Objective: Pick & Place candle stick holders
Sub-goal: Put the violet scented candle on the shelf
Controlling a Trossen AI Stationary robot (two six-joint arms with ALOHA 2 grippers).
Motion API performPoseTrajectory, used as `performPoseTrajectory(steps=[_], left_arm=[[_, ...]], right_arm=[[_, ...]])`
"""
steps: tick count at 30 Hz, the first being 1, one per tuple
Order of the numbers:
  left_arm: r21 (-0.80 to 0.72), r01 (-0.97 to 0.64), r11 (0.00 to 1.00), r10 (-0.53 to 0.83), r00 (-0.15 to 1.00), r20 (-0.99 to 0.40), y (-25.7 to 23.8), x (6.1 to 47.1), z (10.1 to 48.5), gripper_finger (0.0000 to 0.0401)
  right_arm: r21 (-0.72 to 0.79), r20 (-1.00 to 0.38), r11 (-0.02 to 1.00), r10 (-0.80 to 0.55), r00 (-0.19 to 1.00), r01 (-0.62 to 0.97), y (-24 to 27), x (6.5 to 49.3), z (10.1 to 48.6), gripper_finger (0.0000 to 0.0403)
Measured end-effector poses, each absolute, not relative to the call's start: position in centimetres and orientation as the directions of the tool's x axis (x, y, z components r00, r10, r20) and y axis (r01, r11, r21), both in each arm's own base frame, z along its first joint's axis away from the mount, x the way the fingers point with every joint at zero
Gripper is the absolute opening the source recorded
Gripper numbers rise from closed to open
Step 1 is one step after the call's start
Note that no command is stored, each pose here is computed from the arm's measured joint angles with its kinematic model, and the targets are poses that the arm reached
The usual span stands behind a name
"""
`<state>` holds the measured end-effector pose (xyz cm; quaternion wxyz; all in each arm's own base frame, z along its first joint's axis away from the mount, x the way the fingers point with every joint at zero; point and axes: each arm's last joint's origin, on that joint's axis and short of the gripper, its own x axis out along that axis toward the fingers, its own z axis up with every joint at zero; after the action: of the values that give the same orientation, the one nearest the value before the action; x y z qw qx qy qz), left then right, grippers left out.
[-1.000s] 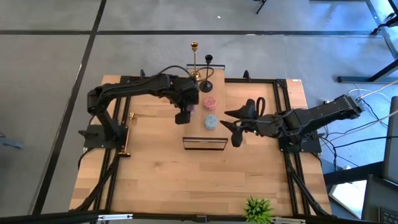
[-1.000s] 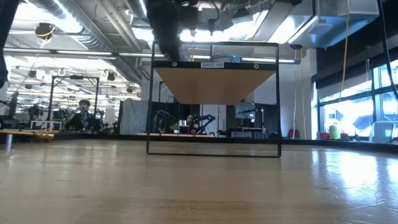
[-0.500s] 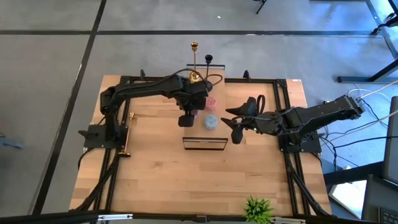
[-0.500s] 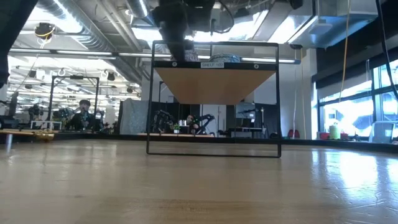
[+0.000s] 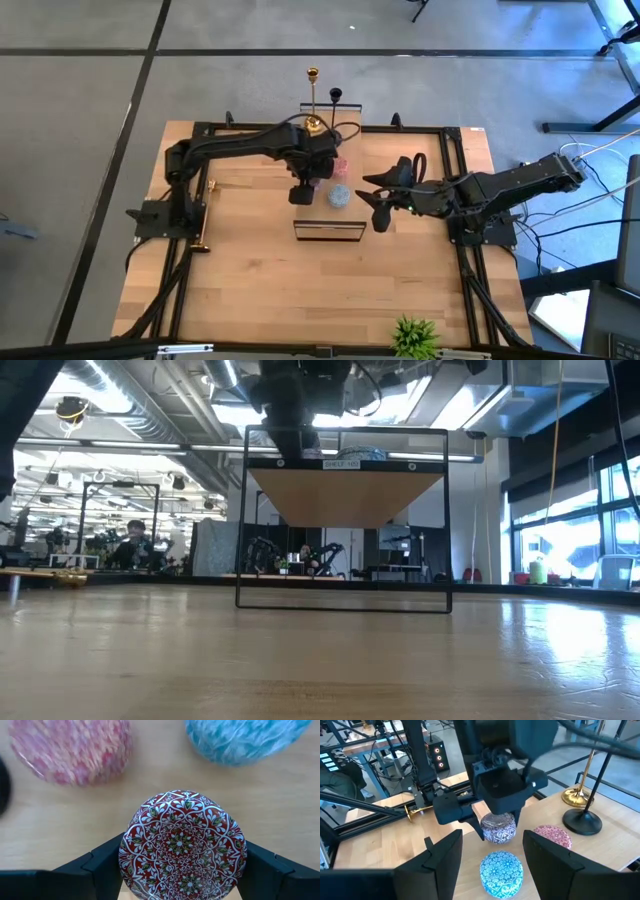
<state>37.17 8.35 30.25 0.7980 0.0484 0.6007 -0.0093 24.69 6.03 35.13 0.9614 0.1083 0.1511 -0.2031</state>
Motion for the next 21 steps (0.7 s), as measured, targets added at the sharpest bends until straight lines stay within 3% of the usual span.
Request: performPoseTrajectory(steps=[21], left_arm=[[0.095,0.105,0.990,0.066,0.248,-0.966,8.33,37.47,29.57,0.0301]], right_arm=[[0.155,-0.336,0.892,-0.357,0.872,0.425,6.06,24.67,35.10,0.0213]])
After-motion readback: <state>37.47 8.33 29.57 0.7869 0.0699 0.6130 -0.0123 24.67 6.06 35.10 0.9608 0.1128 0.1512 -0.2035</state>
